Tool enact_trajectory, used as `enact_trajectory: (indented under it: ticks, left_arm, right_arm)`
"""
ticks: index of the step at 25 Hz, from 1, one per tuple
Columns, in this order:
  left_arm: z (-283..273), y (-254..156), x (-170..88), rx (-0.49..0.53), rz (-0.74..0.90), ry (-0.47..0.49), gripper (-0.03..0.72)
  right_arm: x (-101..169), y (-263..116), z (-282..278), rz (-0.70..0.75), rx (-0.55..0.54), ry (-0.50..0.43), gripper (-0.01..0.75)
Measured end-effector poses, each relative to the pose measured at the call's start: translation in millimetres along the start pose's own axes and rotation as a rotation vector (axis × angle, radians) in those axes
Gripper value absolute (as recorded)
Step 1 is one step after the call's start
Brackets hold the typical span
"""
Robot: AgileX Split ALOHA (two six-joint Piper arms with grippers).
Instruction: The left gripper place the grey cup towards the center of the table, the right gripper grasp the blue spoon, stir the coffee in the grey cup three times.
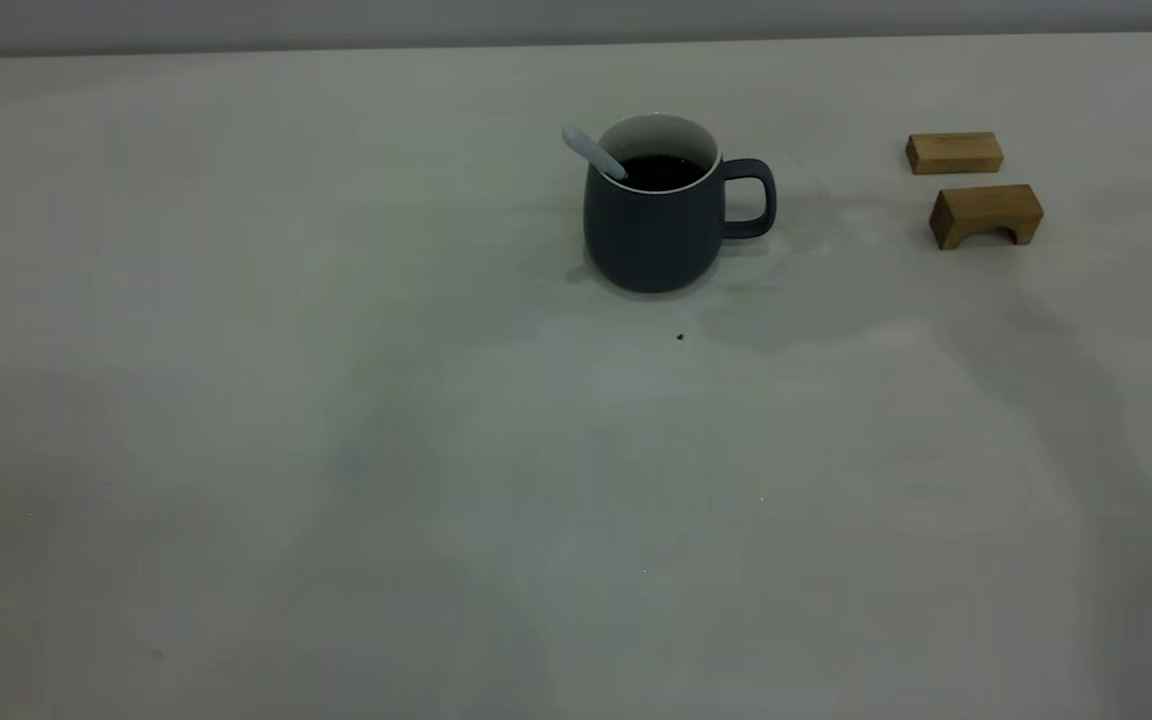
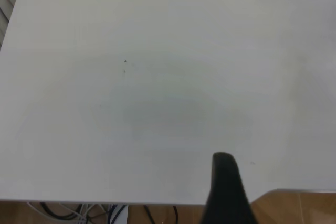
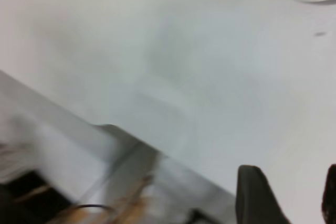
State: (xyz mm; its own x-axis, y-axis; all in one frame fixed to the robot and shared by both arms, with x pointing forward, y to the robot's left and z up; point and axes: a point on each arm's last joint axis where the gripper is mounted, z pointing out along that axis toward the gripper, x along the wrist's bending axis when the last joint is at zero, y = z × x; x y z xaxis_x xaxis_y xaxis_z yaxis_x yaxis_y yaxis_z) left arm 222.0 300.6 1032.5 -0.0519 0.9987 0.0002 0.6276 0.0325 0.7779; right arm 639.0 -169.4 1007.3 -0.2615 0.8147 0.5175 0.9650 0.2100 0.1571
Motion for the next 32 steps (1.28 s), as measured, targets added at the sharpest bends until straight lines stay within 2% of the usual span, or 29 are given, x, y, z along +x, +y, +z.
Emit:
enact_trajectory:
  ticks: [3,8,11,20,23,28,32]
  left_arm:
    - [0.0,0.0,0.0,0.000,0.000,0.000,0.585]
    - [0.0,0.0,0.0,0.000,0.000,0.000,0.585]
    - [0.0,0.0,0.0,0.000,0.000,0.000,0.585]
    - [0.0,0.0,0.0,0.000,0.000,0.000,0.585]
    - [0.0,0.0,0.0,0.000,0.000,0.000,0.585]
    - [0.0,0.0,0.0,0.000,0.000,0.000,0.585]
    - [0.0,0.0,0.0,0.000,0.000,0.000,0.585]
  right_arm:
    - [21.9,-10.2,-41.3,-0.092,-0.074,-0.062,0.285]
    - [59.5,-35.6,-105.3,-0.207,-0.215,-0.095,0.212]
    - [75.3,-55.6,-138.8,-0.265,-0.285,-0.157,0.203]
    - [100.9,-118.8,-219.3,-0.245,-0.510,-0.392,0.208]
    - [116.4,-150.5,-246.2,-0.276,-0.610,-0.406,0.213]
    - [140.5,-234.1,-284.9,-0.345,-0.801,-0.415,0.219]
    - [137.7,-302.7,-282.9,-0.385,-0.877,-0.447,0.227]
